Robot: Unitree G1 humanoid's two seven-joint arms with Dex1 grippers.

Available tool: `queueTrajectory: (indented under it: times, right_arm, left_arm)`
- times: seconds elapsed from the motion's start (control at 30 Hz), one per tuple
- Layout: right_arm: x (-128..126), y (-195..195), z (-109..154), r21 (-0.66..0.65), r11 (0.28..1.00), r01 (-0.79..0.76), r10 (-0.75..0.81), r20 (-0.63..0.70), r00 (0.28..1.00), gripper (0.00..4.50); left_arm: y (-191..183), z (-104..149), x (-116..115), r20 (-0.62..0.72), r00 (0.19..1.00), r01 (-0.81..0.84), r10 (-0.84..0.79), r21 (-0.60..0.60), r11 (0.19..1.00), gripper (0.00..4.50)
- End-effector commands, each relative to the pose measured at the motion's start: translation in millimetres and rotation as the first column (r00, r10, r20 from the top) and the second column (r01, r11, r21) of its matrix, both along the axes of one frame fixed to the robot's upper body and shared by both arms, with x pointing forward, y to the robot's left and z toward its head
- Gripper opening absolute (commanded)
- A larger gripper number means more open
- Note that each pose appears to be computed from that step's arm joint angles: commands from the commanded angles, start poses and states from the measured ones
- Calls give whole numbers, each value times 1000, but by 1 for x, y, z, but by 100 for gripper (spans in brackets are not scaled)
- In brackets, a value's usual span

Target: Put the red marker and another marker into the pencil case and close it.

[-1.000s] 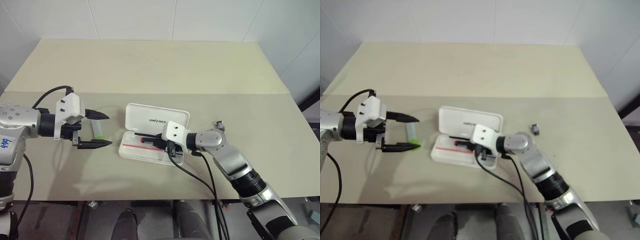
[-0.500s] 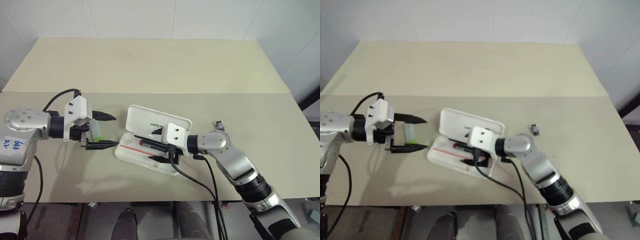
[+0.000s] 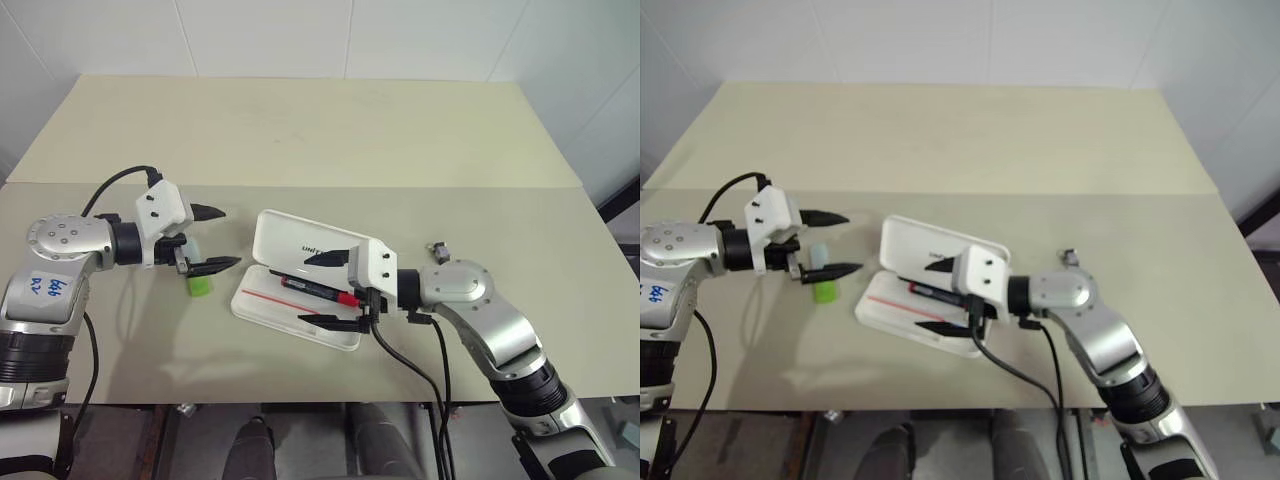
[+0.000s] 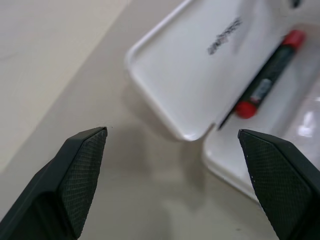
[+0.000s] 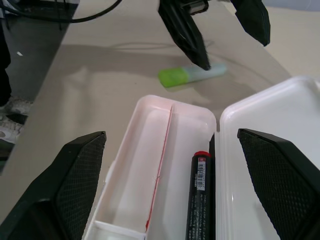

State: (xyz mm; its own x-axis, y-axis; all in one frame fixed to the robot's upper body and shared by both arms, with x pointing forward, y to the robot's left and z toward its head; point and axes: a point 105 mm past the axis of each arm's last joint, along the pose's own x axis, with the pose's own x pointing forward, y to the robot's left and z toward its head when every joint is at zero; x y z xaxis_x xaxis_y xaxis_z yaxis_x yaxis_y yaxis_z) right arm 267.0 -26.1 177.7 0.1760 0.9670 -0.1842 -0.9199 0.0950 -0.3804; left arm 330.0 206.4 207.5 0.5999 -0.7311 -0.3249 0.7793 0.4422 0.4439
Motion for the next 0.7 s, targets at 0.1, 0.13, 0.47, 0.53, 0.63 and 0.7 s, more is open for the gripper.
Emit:
queueTrajectory:
  times: [0.1, 0.13, 0.47, 0.53, 0.63, 0.7]
  right_arm:
    - [-27, -14, 33, 139, 981, -138, 134, 41, 990, 446]
    - [-28, -18, 35, 150, 977, -148, 144, 39, 989, 446]
    - [-13, -43, 29, 109, 989, -99, 96, 38, 995, 446]
    - [-11, -45, 27, 105, 990, -90, 87, 33, 996, 446]
    - [-11, -47, 25, 99, 991, -91, 89, 23, 996, 446]
    - [-12, -49, 24, 97, 991, -95, 94, 18, 995, 446]
  left_arm:
    - [16, 14, 7, 26, 977, -208, 211, -98, 973, 450]
    - [18, 12, 7, 2, 969, -245, 246, -107, 964, 450]
    - [30, -23, -2, -223, 802, -579, 554, -64, 813, 450]
    - [35, -34, -1, -264, 739, -649, 619, -35, 760, 450]
    - [43, -49, 2, -283, 655, -724, 701, 32, 689, 450]
    - [43, -53, 2, -296, 629, -741, 719, 54, 670, 450]
